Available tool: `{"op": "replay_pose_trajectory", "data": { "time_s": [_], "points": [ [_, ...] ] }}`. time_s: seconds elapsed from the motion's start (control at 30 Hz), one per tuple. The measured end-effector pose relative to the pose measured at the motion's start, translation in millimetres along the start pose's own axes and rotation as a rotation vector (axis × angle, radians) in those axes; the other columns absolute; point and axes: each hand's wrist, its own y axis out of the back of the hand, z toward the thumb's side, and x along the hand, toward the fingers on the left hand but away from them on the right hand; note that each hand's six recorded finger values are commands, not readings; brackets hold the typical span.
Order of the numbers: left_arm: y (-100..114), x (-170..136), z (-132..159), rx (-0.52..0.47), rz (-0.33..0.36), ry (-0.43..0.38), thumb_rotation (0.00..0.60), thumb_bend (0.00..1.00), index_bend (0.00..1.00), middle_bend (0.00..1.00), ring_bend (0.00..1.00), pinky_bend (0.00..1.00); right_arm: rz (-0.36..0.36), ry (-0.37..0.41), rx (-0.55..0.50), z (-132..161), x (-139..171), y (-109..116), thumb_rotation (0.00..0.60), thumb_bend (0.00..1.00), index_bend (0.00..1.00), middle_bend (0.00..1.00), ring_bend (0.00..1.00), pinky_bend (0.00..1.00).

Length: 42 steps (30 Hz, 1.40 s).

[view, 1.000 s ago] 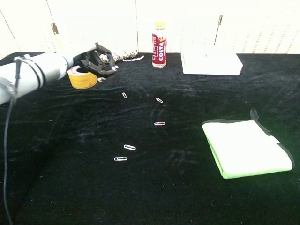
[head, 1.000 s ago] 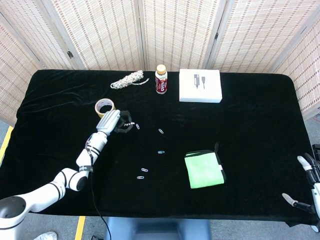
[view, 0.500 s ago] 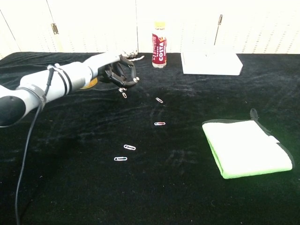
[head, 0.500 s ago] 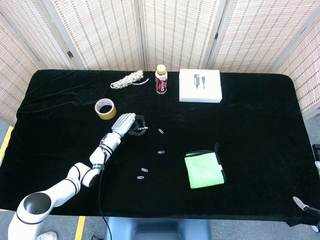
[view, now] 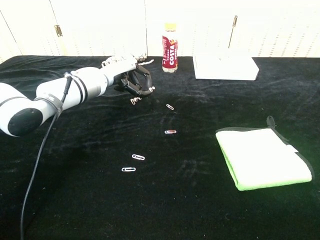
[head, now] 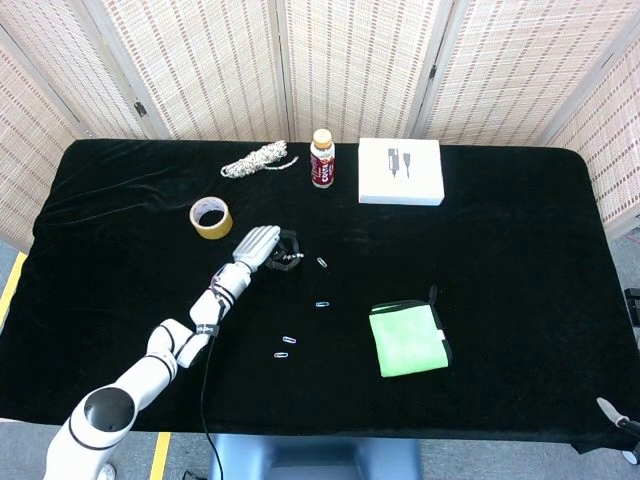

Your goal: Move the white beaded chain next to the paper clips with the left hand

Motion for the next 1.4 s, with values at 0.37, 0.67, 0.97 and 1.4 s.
{"op": "replay_pose_trajectory", "data": {
  "time_s": [0.37, 0.67, 0.97, 1.4],
  "points": [
    [5, 3, -10, 0.025, 0.024, 0.027, 0.6, 0.51, 0.89, 1.0, 1.0, 1.0, 0.009, -0.012, 0.004, 0, -3, -3, 0.6, 0.01, 0.0, 0.0, 0.0, 0.0],
    [-8, 5, -2, 0.004, 0.003, 0.013, 0.6, 0.51, 0.89, 1.0, 1.0, 1.0, 0.003, -0.029, 0.005, -3, -1, -3, 0.6, 0.01, 0.0, 0.0, 0.0, 0.0],
    [-11, 10, 4, 0.011, -0.004, 0.007, 0.6, 0.51, 0.89, 1.0, 1.0, 1.0, -0.02, -0.055, 0.001, -8, 10, 0, 0.6, 0.01, 0.0, 0.0, 0.0, 0.0],
    [-1, 9, -7, 0.047, 0.007, 0.031, 0.6, 0.51, 0.89, 1.0, 1.0, 1.0, -0.029, -0.068, 0.006, -11, 15, 0, 0.6, 0.01, 0.0, 0.0, 0.0, 0.0]
  ]
}}
